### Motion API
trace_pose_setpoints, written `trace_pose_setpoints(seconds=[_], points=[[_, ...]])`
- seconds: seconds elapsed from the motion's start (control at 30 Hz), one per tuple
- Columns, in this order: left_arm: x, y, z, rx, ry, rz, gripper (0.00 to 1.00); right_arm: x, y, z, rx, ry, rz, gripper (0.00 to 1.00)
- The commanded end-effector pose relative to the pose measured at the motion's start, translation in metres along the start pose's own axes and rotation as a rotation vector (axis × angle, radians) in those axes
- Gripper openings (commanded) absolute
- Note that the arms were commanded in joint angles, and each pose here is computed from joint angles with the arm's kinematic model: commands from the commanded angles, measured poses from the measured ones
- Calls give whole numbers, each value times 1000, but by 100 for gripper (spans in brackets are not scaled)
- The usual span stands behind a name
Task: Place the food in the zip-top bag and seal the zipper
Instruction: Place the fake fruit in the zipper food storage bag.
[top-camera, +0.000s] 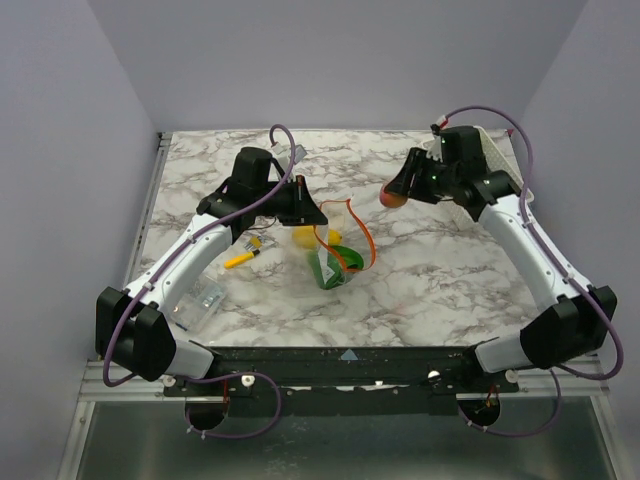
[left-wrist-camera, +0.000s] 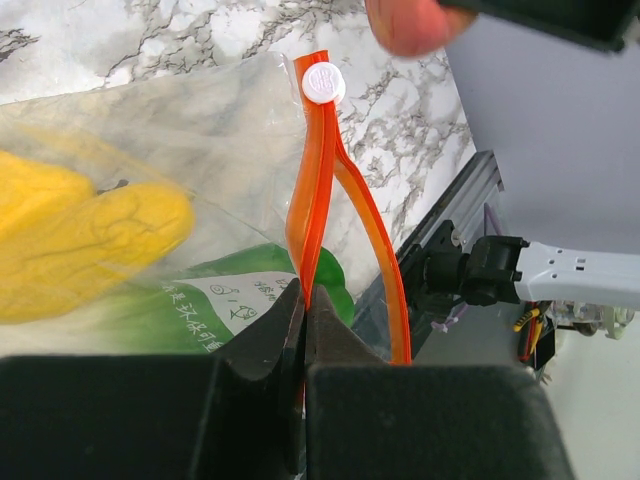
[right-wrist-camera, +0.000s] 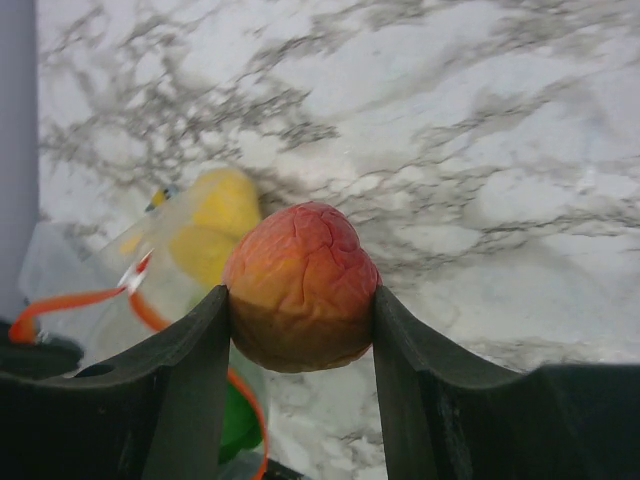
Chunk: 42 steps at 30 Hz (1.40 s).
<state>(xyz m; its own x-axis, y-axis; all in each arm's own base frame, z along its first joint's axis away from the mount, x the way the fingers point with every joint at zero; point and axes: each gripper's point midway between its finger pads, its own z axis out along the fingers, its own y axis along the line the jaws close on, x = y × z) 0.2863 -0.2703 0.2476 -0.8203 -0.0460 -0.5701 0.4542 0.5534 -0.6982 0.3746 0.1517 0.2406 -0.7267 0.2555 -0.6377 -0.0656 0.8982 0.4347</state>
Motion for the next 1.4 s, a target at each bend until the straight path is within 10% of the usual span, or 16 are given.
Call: trace_pose_setpoints(seconds=[0.0,0.47,1.0,1.37], points=[[-8,-11,-5,20,-23,44,0,17,76,-31,-245,-31,-25,0],[-9,-13,-9,16,-37,57,0,69,148,-31,-314,-49,-84,6],[-9,-25,-16,35,-55,87,0,97,144,-1,-289,1,-81,68],[-8,-15,-11,-4,-46,86,0,69,135,-13,-195,-81,-118,78]])
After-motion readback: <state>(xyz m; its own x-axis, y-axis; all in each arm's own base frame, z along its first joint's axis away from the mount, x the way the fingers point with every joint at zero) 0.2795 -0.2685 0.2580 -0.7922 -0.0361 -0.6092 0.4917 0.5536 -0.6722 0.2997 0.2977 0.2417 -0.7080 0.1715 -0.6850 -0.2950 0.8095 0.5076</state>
